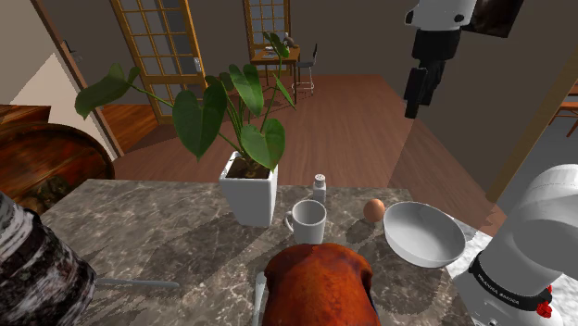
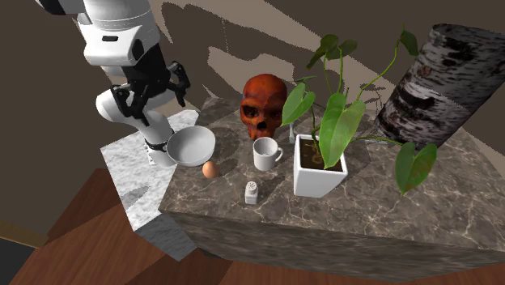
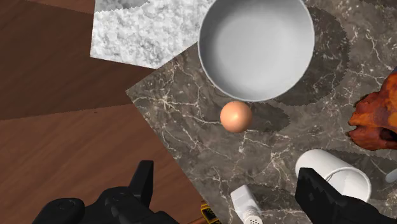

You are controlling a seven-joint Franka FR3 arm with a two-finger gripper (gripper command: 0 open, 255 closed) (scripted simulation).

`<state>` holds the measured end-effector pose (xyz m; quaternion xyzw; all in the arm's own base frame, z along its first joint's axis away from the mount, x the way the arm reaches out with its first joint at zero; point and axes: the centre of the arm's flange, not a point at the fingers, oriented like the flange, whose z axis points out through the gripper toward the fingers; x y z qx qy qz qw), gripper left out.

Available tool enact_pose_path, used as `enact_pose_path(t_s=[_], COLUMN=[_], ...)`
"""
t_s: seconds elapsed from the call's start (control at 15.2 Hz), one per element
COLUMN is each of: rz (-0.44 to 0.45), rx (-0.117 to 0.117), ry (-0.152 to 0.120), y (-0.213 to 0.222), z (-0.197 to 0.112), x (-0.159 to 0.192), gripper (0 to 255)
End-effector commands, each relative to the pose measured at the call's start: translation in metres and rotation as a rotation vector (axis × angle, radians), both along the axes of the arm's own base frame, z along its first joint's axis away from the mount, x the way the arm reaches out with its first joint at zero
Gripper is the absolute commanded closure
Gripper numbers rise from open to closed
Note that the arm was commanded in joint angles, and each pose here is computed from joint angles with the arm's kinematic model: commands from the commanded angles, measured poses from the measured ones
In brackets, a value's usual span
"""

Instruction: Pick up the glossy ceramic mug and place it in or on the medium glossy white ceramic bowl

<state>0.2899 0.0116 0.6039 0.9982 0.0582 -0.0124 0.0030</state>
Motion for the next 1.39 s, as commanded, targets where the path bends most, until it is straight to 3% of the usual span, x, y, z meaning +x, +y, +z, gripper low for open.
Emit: enact_pose_path(t_s=[0.0, 1.32], rz=[0.000, 0.164], rx=[0.000, 0.054], ry=[0.000, 0.035], y=[0.000, 0.164], z=[0.000, -0.178], x=[0.000, 0.099], gripper=[0, 0])
